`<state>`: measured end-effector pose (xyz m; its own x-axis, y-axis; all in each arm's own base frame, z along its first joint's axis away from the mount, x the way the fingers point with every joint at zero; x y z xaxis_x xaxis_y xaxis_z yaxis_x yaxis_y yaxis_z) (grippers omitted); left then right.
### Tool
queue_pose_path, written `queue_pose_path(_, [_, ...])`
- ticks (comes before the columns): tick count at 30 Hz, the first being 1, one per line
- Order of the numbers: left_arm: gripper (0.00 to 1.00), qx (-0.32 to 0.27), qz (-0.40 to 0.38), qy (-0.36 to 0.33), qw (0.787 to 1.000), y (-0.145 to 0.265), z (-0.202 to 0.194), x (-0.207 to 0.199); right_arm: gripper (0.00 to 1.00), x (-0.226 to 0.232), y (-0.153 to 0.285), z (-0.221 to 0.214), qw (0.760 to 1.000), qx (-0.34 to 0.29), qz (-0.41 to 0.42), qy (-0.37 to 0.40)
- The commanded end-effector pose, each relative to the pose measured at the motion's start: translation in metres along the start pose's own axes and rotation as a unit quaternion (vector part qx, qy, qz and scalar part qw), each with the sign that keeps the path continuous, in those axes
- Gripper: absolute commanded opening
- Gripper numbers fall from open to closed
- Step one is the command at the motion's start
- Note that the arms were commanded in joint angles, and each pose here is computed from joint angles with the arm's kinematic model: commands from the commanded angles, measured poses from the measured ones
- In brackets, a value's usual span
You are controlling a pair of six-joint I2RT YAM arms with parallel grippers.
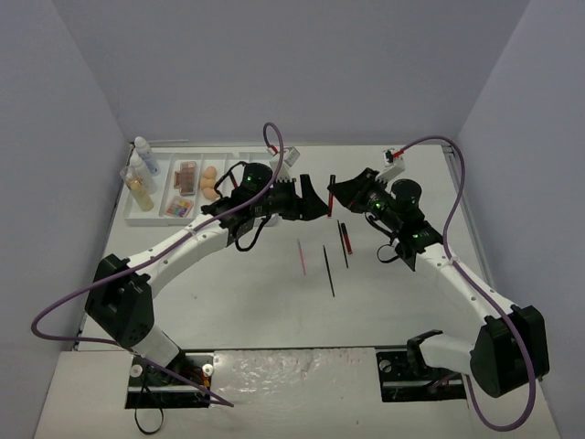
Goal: Organize the makeup
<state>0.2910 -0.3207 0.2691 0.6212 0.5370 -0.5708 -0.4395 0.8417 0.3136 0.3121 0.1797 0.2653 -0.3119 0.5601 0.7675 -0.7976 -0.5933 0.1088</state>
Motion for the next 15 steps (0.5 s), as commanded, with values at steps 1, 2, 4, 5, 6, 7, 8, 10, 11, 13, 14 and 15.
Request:
queue_pose_path(1, [0.63, -0.067, -0.078, -0.031, 0.994, 0.0150, 0.0344, -0.0400, 0.00, 0.0455, -0.0044, 0.0175, 0.992, -0.020, 0.123, 0.006])
queue_pose_path(2, [0.62, -0.070, -0.080, -0.031, 0.994, 0.0147, 0.0347, -0.0403, 0.00, 0.0477, -0.0051, 0.0170, 0.991, -0.018, 0.131, 0.000])
queue_pose_path(4, [0.61, -0.073, -0.085, -0.031, 0.993, 0.0145, 0.0356, -0.0414, 0.00, 0.0493, -0.0058, 0.0167, 0.990, -0.017, 0.142, -0.002])
queue_pose_path(5, [0.61, -0.074, -0.086, -0.030, 0.993, 0.0143, 0.0357, -0.0417, 0.00, 0.0497, -0.0060, 0.0163, 0.989, -0.016, 0.145, -0.005])
queue_pose_path(6, [0.60, -0.075, -0.088, -0.031, 0.993, 0.0142, 0.0365, -0.0422, 0.00, 0.0504, -0.0060, 0.0158, 0.989, -0.016, 0.149, -0.008])
queue_pose_path(7, [0.60, -0.078, -0.089, -0.032, 0.992, 0.0141, 0.0379, -0.0430, 0.00, 0.0510, -0.0060, 0.0151, 0.988, -0.015, 0.153, -0.010])
queue_pose_path(8, [0.59, -0.081, -0.091, -0.032, 0.992, 0.0139, 0.0391, -0.0437, 0.00, 0.0515, -0.0061, 0.0145, 0.987, -0.015, 0.157, -0.013])
queue_pose_path(10, [0.56, -0.082, -0.093, -0.030, 0.992, 0.0129, 0.0399, -0.0440, 0.00, 0.0511, -0.0066, 0.0138, 0.987, -0.014, 0.158, -0.015])
queue_pose_path(11, [0.54, -0.082, -0.093, -0.029, 0.992, 0.0127, 0.0395, -0.0438, 0.00, 0.0511, -0.0068, 0.0138, 0.987, -0.014, 0.159, -0.015])
queue_pose_path(13, [0.47, -0.084, -0.097, -0.026, 0.991, 0.0120, 0.0406, -0.0449, 0.00, 0.0515, -0.0066, 0.0122, 0.986, -0.013, 0.164, -0.020])
queue_pose_path(14, [0.44, -0.086, -0.098, -0.025, 0.991, 0.0112, 0.0410, -0.0448, 0.00, 0.0516, -0.0065, 0.0116, 0.986, -0.011, 0.165, -0.020])
queue_pose_path(15, [0.39, -0.085, -0.099, -0.022, 0.991, 0.0105, 0.0403, -0.0444, 0.00, 0.0518, -0.0069, 0.0104, 0.986, -0.009, 0.167, -0.021])
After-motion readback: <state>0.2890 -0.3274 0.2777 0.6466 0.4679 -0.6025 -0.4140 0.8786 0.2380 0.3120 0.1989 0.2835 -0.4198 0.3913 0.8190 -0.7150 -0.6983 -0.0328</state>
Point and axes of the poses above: each gripper's point midway between its finger pads, its own y axis back along the fingers, its own x axis along the line the jaws close on, z = x × y, the point moved 5 cm from there along y, back along the fingers, and after that the axes turned 7 degrees about -y, right-handed, at the moved point
